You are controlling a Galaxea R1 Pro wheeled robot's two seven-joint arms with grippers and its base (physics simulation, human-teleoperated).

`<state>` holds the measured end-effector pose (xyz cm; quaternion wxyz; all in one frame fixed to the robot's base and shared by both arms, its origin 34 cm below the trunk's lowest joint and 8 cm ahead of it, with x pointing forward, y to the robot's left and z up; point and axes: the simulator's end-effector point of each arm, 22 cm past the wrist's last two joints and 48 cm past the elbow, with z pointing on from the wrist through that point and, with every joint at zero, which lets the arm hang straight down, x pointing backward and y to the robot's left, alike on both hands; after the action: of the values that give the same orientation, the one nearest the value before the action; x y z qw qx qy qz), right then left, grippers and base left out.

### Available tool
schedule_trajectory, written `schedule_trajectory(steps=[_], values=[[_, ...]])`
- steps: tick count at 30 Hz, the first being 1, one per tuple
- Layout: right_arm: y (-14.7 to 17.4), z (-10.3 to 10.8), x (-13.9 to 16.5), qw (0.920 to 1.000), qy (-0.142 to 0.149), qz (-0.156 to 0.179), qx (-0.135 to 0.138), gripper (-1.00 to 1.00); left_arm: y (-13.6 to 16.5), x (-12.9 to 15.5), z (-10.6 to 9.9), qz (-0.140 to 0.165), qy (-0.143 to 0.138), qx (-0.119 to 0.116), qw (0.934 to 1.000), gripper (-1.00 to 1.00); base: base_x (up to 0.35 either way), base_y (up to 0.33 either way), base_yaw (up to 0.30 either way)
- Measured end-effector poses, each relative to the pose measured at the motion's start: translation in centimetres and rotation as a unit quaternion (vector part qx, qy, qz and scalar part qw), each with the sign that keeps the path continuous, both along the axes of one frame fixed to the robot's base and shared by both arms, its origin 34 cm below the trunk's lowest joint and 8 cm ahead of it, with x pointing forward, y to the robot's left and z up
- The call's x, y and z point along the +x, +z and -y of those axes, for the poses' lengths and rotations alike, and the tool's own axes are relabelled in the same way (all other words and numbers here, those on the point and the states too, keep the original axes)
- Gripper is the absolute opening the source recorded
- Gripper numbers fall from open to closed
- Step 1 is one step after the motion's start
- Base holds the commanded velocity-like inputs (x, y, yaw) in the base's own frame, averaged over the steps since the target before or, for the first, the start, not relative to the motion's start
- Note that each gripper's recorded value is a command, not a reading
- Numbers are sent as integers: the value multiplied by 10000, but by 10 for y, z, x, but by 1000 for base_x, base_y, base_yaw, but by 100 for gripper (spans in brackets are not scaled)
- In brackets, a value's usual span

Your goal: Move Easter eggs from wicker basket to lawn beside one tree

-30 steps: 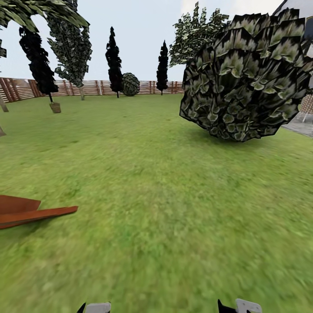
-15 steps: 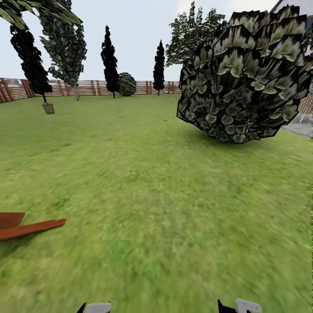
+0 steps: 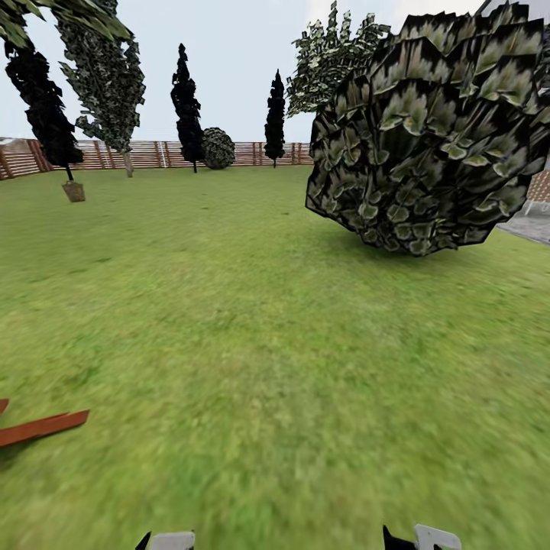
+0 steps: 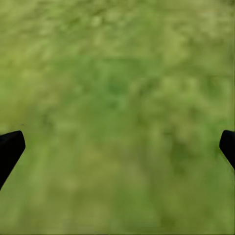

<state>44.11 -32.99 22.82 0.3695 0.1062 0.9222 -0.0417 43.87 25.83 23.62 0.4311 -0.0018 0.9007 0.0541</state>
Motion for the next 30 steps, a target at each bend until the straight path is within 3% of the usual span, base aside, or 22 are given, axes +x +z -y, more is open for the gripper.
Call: schedule_trajectory(steps=[30], values=[[-1, -2, -1, 10000, 35, -27, 3, 100, 0, 0, 1, 0, 6, -3, 10000, 100, 337, -71, 0]])
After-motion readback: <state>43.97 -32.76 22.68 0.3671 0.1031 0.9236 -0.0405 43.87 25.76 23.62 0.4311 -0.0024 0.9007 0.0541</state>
